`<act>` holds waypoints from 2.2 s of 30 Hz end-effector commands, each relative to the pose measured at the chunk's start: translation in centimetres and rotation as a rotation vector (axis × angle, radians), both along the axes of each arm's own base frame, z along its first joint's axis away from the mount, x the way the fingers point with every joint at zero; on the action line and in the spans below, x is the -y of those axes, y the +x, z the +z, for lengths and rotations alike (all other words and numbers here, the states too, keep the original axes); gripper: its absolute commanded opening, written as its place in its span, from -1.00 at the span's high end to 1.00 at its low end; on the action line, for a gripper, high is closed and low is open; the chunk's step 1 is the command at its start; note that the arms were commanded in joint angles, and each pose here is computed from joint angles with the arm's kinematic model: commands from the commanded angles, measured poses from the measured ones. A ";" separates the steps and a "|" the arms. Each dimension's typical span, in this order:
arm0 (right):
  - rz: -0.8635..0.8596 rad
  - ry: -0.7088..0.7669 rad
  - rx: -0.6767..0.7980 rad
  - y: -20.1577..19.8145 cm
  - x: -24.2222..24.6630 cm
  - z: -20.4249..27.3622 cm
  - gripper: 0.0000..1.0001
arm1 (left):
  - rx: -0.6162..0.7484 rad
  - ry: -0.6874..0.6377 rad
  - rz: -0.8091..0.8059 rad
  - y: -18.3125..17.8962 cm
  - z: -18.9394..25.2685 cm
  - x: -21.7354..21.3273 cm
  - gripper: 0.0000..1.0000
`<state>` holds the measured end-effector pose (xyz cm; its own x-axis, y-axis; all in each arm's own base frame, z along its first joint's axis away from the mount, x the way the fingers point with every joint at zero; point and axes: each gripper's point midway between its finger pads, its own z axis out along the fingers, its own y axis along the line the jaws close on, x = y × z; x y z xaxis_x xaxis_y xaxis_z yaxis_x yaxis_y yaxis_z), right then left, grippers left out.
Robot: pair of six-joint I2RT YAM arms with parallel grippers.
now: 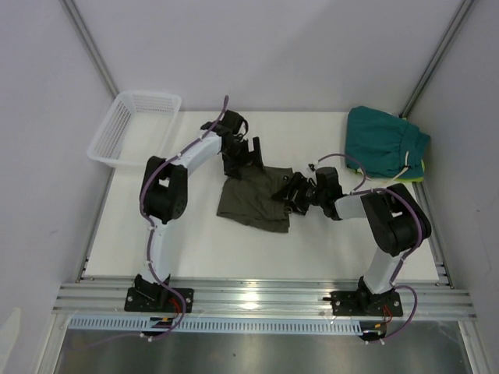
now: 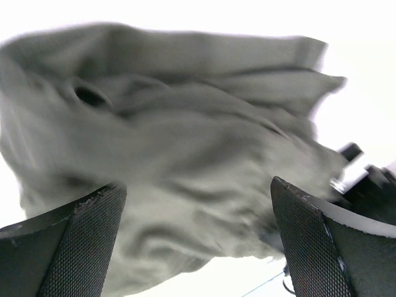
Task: Fold and stack the shorts
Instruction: Neatly place the folded shorts to the corner
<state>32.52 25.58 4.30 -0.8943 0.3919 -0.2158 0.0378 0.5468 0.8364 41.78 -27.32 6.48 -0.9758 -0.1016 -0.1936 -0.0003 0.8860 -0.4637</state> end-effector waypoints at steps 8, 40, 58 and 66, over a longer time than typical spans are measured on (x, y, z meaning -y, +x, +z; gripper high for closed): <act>-0.041 -0.104 -0.124 -1.5 0.6 -5.5 0.15 | 0.165 -0.053 -0.034 -4.7 11.1 -1.3 -0.99; -0.111 -0.267 0.092 18.6 11.8 6.5 1.00 | 0.206 0.014 -0.079 -10.5 13.8 -5.3 -0.99; 0.071 -0.197 0.011 8.6 1.3 4.6 1.00 | 0.188 0.002 -0.061 -12.1 12.5 -5.9 -0.99; -0.015 -0.216 0.109 16.6 4.4 8.4 1.00 | 0.180 0.006 -0.059 -12.5 12.2 -6.1 -0.98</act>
<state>43.90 23.25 9.01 -0.9170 0.2823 -0.2819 0.0103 0.7233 0.6905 29.46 -21.08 16.90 -0.9478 -0.0348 -0.3168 0.1083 0.8998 -0.4227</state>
